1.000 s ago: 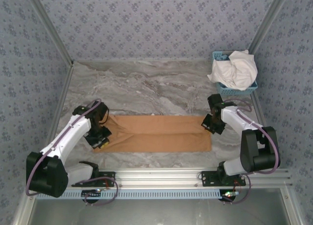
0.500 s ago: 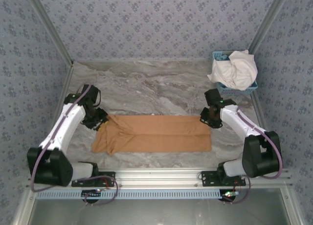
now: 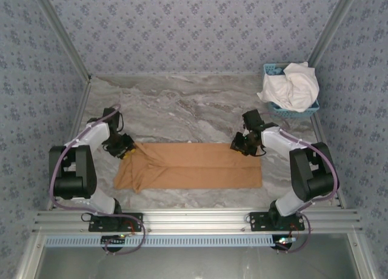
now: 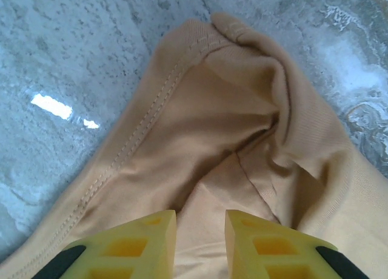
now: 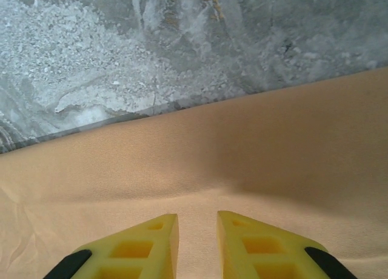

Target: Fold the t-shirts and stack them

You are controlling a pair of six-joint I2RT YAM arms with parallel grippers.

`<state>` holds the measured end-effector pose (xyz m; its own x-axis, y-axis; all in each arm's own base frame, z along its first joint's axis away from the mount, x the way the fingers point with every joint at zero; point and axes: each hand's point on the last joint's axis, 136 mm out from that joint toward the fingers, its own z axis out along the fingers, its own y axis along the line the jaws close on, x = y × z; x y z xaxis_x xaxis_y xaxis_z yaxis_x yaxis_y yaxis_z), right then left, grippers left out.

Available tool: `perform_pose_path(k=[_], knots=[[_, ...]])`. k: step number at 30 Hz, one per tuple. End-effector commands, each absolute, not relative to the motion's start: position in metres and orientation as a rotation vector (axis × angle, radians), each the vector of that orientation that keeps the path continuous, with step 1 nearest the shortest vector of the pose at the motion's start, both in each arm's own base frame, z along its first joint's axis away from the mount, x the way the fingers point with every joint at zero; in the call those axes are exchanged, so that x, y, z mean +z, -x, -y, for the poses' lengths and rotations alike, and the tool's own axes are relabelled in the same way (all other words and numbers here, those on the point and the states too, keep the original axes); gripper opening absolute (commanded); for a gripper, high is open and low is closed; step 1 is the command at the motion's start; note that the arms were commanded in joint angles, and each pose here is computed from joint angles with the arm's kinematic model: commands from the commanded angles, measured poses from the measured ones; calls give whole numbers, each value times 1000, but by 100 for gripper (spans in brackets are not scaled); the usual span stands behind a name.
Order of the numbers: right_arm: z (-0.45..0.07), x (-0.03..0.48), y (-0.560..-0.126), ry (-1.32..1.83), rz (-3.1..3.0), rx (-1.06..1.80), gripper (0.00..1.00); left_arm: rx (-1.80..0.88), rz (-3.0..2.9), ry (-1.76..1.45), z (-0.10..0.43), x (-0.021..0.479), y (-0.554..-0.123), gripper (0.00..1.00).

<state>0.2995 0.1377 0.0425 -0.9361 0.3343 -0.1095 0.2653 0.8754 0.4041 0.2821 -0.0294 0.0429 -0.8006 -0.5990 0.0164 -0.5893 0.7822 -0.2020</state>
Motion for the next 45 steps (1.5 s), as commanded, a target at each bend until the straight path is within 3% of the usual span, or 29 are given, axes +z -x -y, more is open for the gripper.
perform_pose_path(k=[1,15,20,26,45], knots=[[-145,47,-306,-425,-2861,629,25,-348,-2933,892,33,35,-288,27],[-147,45,-305,-431,-2881,625,24,-387,-2938,875,43,22,-287,26],[-147,44,-303,-435,-2885,625,23,-371,-2942,865,44,22,-287,18],[-146,46,-303,-435,-2881,624,21,-311,-2909,865,37,34,-285,0],[-150,43,-303,-421,-2890,642,15,-267,-2921,1141,35,60,-220,0]])
